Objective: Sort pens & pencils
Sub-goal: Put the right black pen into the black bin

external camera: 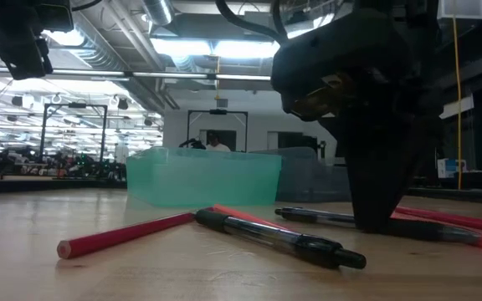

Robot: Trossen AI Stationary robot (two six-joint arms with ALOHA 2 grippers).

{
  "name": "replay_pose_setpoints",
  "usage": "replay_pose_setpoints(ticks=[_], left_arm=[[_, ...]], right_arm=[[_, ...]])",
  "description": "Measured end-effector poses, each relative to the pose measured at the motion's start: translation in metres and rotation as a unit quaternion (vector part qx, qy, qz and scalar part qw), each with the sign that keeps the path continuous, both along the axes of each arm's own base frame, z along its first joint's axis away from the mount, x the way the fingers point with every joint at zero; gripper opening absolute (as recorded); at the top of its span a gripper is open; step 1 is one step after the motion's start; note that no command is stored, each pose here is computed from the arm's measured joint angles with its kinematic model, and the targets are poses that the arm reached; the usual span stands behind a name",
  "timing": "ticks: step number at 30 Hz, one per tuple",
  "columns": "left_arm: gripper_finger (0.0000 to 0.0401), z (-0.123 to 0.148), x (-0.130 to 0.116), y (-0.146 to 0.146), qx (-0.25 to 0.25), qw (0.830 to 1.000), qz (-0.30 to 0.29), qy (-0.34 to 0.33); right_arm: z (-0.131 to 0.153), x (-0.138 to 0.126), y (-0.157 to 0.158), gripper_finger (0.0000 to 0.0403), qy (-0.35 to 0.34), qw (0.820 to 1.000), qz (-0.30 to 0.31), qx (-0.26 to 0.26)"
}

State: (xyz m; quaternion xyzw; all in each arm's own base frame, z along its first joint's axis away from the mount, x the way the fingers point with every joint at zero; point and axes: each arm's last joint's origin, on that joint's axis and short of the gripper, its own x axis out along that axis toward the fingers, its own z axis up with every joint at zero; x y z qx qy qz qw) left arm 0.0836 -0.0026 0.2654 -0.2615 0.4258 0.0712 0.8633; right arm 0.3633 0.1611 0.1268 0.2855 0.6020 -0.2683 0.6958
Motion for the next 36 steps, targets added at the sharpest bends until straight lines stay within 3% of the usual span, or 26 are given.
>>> replay_pose_setpoints(ticks=[5, 12, 19, 26, 36], left_arm=[[0.0043, 0.000, 0.000, 0.000, 0.004, 1.000, 0.003, 0.000], [0.0043, 0.000, 0.000, 0.000, 0.004, 1.000, 0.003, 0.000], [0.0043, 0.000, 0.000, 0.000, 0.008, 1.000, -0.001, -0.001], [0.0043, 0.000, 0.000, 0.000, 0.013, 1.000, -0.005, -0.001], [0.0043, 0.000, 0.000, 0.000, 0.013, 1.000, -0.005, -0.001]], right_arm=[[0.007, 0.004, 0.001, 0.0038, -0.004, 1.000, 0.003, -0.004], [0.034, 0.018, -0.006, 0.0037, -0.013, 0.998, 0.008, -0.062], [0.068, 0.021, -0.012, 0.0037, 0.019, 0.997, 0.020, -0.079], [0.100, 0.014, -0.028, 0.0037, 0.081, 0.987, 0.031, -0.137], [0.114, 0.017, -0.070, 0.0037, 0.136, 0.966, 0.085, -0.202]])
